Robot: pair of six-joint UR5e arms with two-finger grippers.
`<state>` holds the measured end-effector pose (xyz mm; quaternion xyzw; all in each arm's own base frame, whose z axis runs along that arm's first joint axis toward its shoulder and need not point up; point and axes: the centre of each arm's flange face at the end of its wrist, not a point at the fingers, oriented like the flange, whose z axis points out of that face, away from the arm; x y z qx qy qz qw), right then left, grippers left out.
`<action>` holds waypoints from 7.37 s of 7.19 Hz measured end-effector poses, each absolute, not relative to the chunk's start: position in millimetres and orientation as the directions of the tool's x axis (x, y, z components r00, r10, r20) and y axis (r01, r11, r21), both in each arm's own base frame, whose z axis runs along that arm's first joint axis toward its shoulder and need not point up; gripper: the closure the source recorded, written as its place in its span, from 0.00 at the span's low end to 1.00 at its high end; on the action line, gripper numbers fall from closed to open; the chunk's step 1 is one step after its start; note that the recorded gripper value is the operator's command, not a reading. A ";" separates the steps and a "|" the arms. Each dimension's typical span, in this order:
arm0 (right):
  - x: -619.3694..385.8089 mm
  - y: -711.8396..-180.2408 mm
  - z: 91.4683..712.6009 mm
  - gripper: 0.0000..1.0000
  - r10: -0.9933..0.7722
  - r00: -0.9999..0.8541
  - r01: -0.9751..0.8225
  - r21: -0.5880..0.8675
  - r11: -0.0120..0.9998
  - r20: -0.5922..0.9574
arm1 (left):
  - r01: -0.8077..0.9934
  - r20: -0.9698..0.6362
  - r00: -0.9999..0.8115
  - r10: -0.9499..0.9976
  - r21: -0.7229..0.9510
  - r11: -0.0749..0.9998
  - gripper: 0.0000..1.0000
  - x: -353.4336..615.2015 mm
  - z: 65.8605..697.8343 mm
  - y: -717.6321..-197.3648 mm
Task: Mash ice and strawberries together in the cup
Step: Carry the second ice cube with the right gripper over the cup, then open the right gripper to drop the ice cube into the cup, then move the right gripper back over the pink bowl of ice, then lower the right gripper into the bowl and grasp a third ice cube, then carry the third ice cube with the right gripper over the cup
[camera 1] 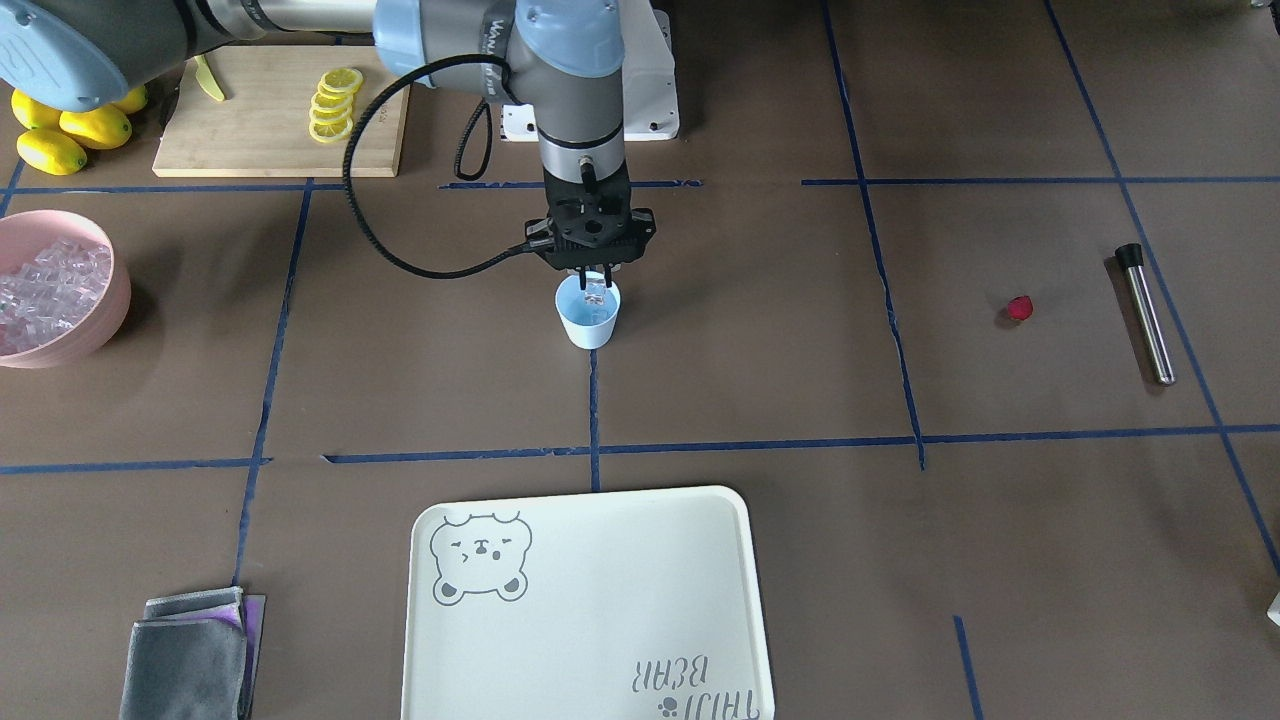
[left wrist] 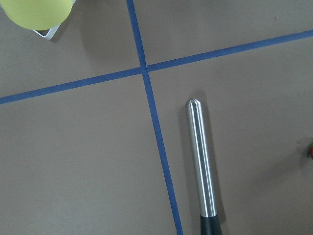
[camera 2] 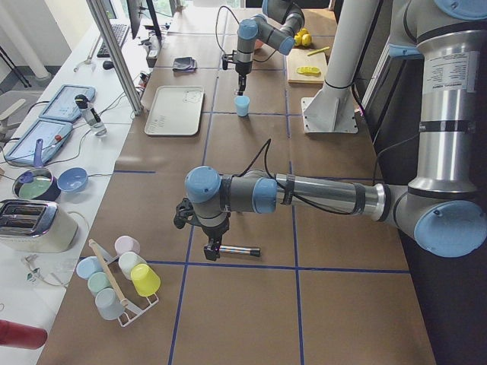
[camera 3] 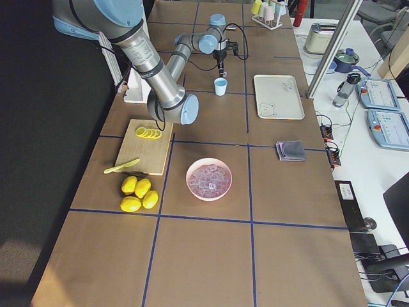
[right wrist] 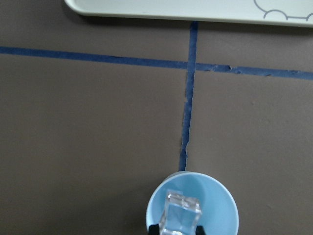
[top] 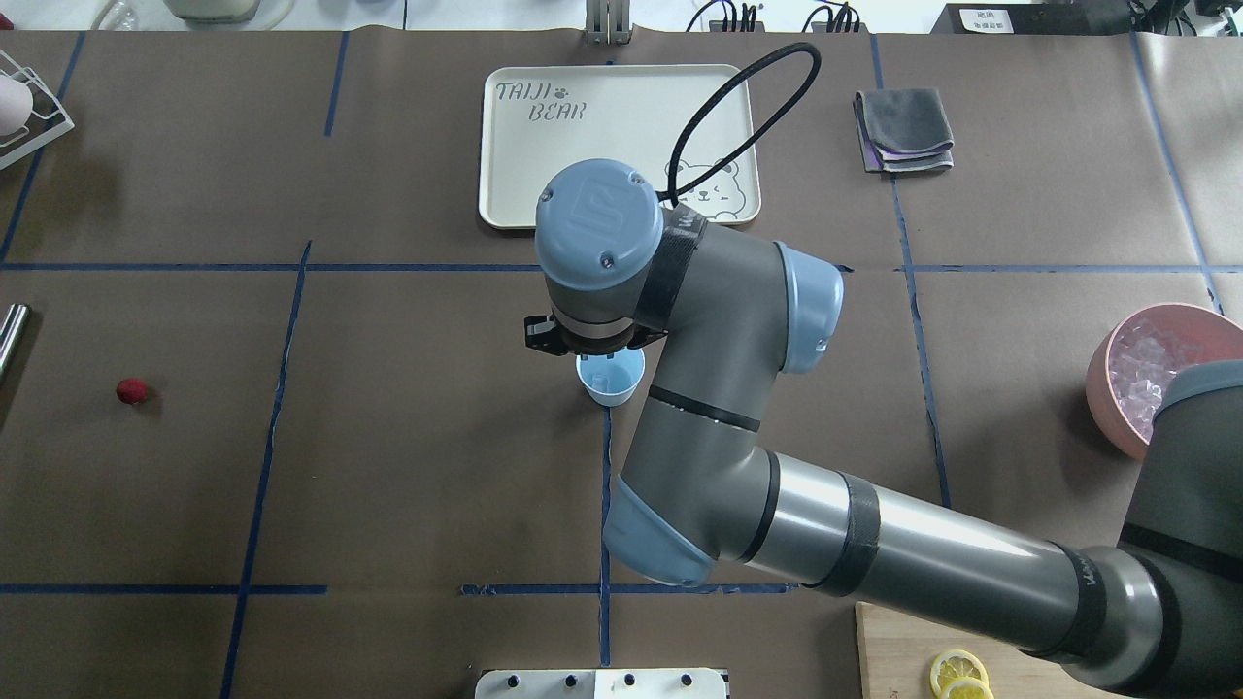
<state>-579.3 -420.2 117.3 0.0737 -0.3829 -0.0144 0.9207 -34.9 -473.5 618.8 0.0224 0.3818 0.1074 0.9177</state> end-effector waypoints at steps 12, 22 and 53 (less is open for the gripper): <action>-494.8 -453.0 167.4 0.02 -0.082 0.723 -0.017 0.135 0.991 0.686 | -0.183 -0.698 0.685 0.207 0.111 0.977 0.00 -32.8 624.1 -472.8; -82.7 -446.4 554.1 0.07 -0.492 0.648 0.353 0.343 0.870 0.582 | -0.185 -0.696 0.684 0.217 0.122 0.975 0.00 -32.8 619.3 -472.4; -343.0 -510.7 239.5 1.00 -0.138 0.659 0.031 0.157 0.987 0.740 | -0.191 -0.687 0.680 0.256 0.170 0.967 0.00 -29.6 607.3 -482.7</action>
